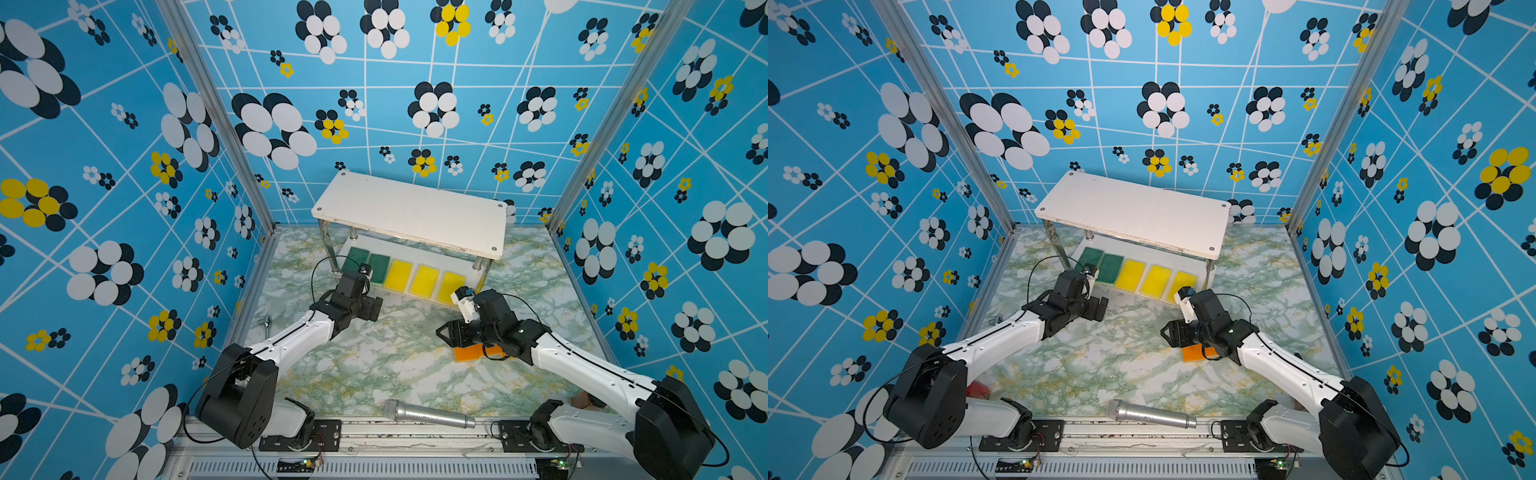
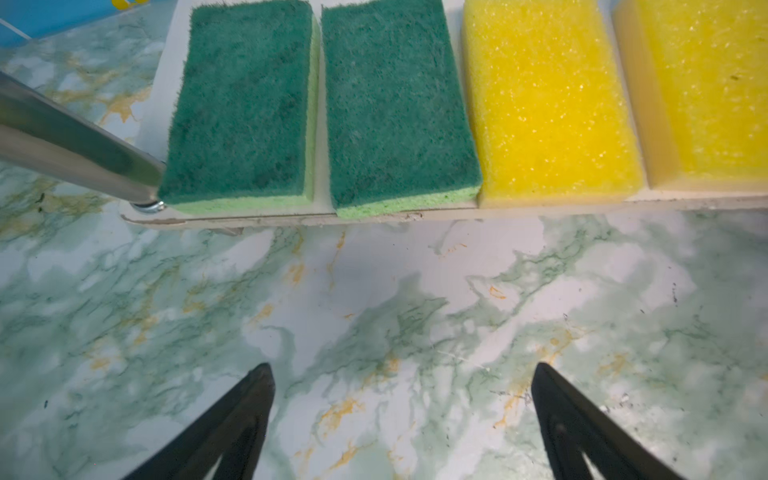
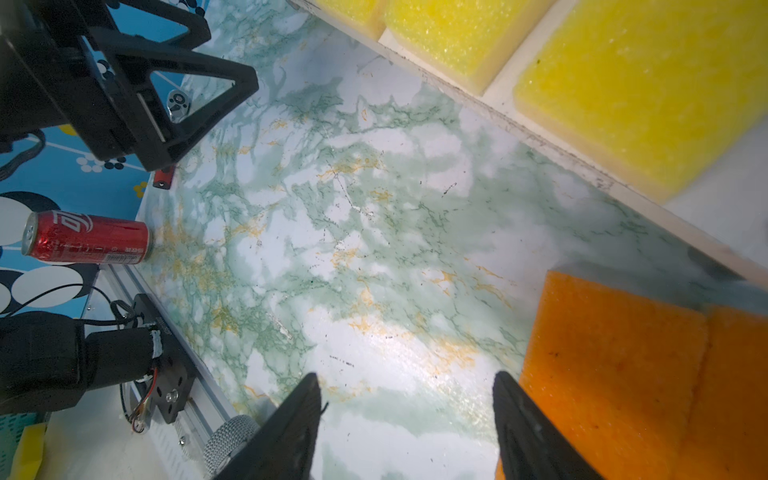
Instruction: Place and organize the cleaning sponges onto the shelf
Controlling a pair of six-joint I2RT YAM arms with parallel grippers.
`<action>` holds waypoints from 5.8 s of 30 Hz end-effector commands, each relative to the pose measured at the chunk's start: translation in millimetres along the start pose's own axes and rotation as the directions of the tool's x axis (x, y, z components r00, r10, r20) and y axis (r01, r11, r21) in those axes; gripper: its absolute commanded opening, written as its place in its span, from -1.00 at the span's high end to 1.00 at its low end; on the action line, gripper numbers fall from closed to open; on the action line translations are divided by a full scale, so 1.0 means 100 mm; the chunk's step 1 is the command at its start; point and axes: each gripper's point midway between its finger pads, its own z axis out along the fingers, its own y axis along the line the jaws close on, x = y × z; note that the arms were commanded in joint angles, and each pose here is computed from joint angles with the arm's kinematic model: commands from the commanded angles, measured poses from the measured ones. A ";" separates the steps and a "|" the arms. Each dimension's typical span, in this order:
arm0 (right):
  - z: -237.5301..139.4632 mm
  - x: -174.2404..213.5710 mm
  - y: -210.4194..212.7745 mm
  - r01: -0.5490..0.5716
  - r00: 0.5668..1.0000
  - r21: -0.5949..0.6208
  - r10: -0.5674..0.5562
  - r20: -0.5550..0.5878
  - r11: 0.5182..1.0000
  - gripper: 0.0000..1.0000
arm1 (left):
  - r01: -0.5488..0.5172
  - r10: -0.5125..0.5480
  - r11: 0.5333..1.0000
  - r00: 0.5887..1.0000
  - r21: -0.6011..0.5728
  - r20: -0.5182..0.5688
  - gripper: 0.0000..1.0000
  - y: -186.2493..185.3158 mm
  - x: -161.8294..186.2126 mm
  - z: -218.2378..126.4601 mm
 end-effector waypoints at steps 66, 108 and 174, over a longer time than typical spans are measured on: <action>-0.07 0.04 -0.30 -0.109 0.994 0.197 0.109 0.012 0.974 -0.42 | 0.027 -0.025 0.965 1.000 0.260 -0.013 -0.98 -0.88 0.19 -0.39; 0.65 0.64 -0.05 0.083 0.948 0.268 0.007 -0.318 0.960 -0.40 | 0.018 -0.013 0.964 1.000 0.264 -0.022 -0.98 -1.04 0.41 -0.41; 0.23 0.38 -0.63 0.205 0.966 0.677 -0.037 -0.255 0.707 -0.44 | 0.069 -0.034 0.930 0.994 0.362 -0.101 -0.98 -1.50 0.97 -0.52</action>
